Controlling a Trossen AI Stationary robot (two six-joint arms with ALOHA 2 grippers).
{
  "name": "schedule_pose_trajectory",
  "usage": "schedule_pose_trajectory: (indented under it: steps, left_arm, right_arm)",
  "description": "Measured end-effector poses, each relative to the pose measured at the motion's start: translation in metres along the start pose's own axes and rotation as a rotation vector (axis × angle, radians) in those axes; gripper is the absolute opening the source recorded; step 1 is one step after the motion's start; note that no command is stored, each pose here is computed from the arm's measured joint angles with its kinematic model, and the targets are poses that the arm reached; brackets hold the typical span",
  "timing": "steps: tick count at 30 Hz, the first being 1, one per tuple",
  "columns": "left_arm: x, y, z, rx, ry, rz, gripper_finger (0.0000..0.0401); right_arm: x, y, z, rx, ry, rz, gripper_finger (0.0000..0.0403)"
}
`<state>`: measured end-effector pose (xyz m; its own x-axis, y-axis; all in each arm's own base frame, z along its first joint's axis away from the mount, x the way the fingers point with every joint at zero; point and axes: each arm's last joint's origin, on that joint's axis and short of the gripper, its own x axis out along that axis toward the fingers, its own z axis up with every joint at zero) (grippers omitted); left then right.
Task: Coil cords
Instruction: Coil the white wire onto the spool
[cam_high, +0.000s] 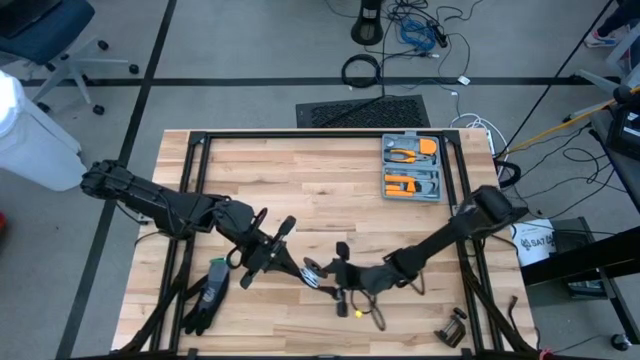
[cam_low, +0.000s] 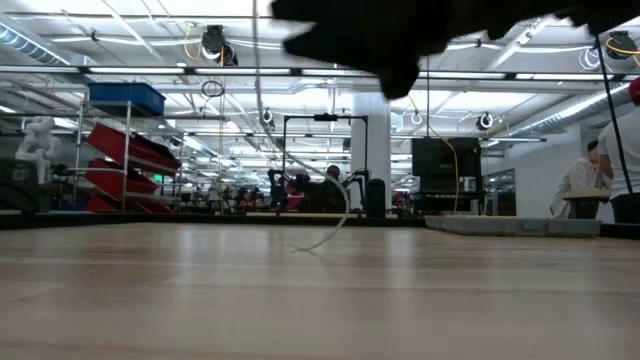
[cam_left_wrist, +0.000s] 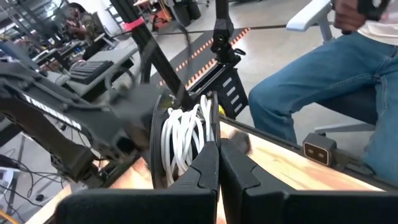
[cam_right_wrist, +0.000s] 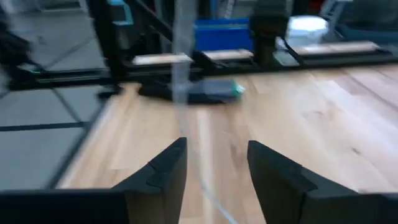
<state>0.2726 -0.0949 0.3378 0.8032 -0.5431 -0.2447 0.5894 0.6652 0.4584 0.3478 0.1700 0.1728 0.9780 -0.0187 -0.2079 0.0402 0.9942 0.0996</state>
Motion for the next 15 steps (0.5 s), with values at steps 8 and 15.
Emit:
schedule_pose_trajectory:
  steps: [8, 15]
  left_arm:
    - [0.0, 0.0, 0.0, 0.001, 0.0, 0.002, 0.0]
    - [0.0, 0.001, -0.001, -0.001, 0.005, 0.002, 0.0]
  right_arm:
    - [0.034, -0.001, -0.015, 0.0, 0.029, -0.035, 0.0167]
    - [0.039, -0.002, -0.02, -0.012, 0.049, -0.026, 0.0141]
